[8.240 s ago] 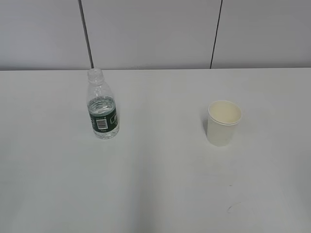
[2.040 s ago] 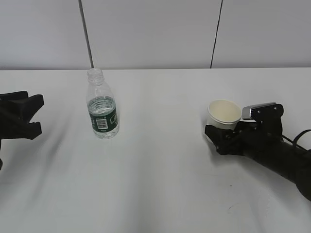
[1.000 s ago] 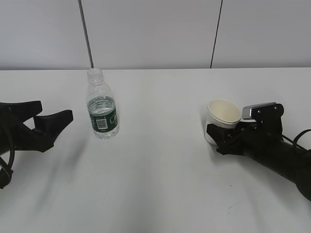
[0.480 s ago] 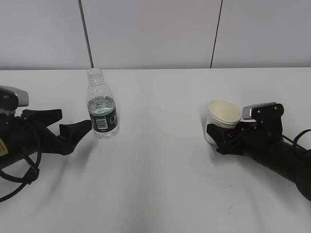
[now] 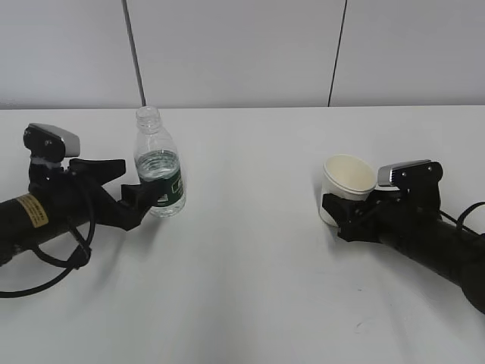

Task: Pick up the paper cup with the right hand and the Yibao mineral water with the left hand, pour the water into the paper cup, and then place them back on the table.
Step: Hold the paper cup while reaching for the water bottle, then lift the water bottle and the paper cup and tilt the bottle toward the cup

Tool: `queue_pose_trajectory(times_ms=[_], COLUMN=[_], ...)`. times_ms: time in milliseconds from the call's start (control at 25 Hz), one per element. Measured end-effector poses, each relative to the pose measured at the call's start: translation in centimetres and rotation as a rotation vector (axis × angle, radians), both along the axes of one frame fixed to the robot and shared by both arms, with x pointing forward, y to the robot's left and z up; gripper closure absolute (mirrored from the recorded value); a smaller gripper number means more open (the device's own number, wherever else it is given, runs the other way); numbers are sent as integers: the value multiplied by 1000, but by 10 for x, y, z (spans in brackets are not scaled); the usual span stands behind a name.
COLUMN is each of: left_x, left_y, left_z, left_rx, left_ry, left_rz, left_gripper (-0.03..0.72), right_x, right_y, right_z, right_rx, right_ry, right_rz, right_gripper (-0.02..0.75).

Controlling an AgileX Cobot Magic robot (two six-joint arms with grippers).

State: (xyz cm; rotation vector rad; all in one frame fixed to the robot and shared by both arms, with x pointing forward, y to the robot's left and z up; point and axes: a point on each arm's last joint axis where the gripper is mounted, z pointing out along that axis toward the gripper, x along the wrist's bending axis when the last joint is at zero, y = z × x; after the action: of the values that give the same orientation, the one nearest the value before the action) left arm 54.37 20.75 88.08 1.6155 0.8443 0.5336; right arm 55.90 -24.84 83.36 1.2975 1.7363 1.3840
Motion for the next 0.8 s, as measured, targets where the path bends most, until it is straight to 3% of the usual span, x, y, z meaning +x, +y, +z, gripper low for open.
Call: queue_pose_trajectory(times_ms=[440,800], left_x=[32,40], left_y=[-23,-26], left_z=[-5,-15], left_rx=[-28,-35], left_ry=[-54,-43], left_rz=[-5,12], left_gripper=[95,104], right_x=[0,0], right_y=[0,1], right_z=[0,0], right_rx=[0,0], right_ry=[-1,-1], right_rz=[2,6], right_gripper=[226,226])
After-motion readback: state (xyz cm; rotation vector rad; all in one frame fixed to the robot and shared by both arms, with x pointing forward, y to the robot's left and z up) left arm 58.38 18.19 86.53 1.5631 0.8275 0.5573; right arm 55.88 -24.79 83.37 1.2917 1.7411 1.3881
